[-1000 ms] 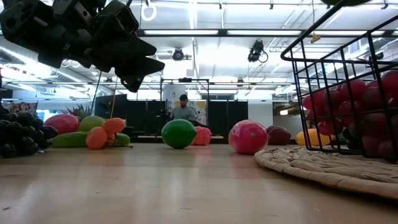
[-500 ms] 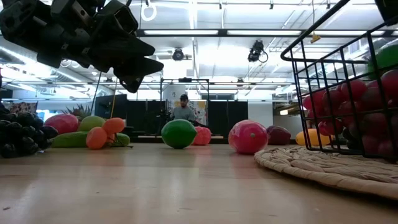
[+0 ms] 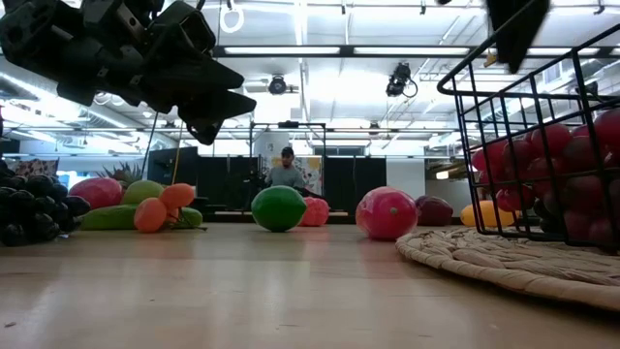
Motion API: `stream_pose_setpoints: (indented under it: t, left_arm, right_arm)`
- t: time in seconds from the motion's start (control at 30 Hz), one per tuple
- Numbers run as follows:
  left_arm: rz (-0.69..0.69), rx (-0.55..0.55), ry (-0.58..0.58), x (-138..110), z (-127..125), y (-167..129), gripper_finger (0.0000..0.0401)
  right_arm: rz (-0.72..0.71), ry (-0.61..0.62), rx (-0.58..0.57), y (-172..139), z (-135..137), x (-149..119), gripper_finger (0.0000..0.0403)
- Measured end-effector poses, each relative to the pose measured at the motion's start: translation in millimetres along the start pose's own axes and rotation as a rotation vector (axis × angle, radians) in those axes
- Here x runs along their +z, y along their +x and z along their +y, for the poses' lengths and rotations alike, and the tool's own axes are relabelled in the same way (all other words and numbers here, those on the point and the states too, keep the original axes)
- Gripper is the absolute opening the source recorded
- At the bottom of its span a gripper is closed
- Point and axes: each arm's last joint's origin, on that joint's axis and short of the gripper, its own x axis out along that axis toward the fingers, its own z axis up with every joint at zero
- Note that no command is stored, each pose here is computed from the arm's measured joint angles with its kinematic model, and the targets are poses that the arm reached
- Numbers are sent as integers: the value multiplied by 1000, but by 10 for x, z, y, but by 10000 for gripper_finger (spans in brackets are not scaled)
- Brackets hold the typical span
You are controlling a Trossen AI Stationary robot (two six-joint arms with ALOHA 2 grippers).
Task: Build produce basket
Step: Put the orange mango into the black wire basket
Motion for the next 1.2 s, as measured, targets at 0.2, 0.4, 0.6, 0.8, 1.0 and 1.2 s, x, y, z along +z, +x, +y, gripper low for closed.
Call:
stream_pose_setpoints:
  t: [0.2,0.4,0.6,0.8,1.0,1.2]
  left_arm:
    - [-2,8,0,1,2,0,172]
    - [1,9,0,-2,3,0,172]
    - [32,20,-2,-33,13,-1,172]
    - [47,40,2,-50,24,-1,172]
    - [35,77,31,-45,36,-2,172]
    - [13,163,44,-35,70,-5,172]
  right_arm:
    - [-44,21,-82,117,-294,414,348]
    - [-78,46,-53,267,-564,832,348]
    - [-112,64,32,495,-765,1137,348]
    - [-139,81,133,732,-862,1300,348]
    - [-156,125,286,857,-779,1366,348]
    - [-78,118,306,908,-434,1203,348]
